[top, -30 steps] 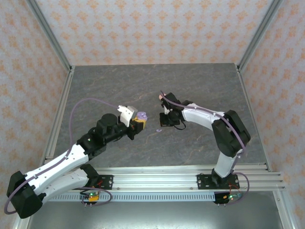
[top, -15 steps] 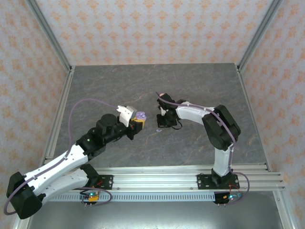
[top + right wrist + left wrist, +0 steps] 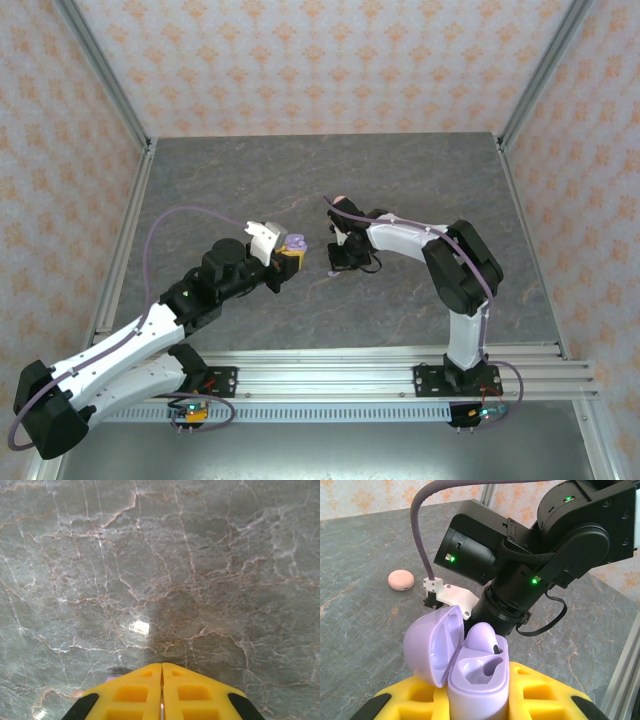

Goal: Insert the wireless bluetooth earbuds into the charging case

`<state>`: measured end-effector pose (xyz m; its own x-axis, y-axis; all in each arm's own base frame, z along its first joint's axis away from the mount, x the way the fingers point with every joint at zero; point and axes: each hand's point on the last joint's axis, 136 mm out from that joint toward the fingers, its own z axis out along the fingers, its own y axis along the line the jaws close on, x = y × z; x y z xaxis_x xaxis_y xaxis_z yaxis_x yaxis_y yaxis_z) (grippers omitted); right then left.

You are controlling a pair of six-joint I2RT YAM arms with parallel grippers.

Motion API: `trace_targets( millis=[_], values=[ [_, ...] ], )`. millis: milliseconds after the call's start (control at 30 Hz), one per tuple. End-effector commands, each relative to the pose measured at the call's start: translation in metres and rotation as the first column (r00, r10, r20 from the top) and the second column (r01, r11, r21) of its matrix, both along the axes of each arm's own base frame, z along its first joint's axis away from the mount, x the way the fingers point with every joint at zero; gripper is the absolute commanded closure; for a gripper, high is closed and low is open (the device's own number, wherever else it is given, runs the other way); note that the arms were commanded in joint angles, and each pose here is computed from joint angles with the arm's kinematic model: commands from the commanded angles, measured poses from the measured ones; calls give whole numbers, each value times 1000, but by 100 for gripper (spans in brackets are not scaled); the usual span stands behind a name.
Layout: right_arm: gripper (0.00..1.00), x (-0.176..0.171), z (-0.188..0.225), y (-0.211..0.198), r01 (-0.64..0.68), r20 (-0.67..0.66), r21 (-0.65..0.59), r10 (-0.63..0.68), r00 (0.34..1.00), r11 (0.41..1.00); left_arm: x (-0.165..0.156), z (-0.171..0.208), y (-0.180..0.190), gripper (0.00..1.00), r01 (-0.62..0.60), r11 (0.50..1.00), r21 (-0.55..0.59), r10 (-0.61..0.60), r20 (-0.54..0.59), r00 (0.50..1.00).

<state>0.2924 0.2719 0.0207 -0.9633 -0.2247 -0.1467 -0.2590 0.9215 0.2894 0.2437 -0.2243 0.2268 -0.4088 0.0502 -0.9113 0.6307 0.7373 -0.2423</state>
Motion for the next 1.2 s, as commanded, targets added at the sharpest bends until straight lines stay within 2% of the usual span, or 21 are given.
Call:
trace_targets(
  millis=[0, 400, 1000, 1167],
  values=[
    [90, -27, 1, -9, -45, -57, -52, 42, 997, 998, 1, 14, -1, 97, -9, 1000, -17, 9, 27, 1000],
    [88, -48, 6, -2, -93, -85, 5, 93, 992, 996, 0, 15, -3, 97, 1, 999, -34, 0, 22, 1000],
    [88, -37, 15, 22, -65, -36, 91, 69, 997, 994, 0, 13, -3, 96, -1, 1000, -28, 2, 17, 1000],
    [79, -32, 33, 16, -41, 15, 76, 40, 999, 996, 0, 13, -3, 96, -2, 1000, -28, 2, 15, 1000]
  ],
)
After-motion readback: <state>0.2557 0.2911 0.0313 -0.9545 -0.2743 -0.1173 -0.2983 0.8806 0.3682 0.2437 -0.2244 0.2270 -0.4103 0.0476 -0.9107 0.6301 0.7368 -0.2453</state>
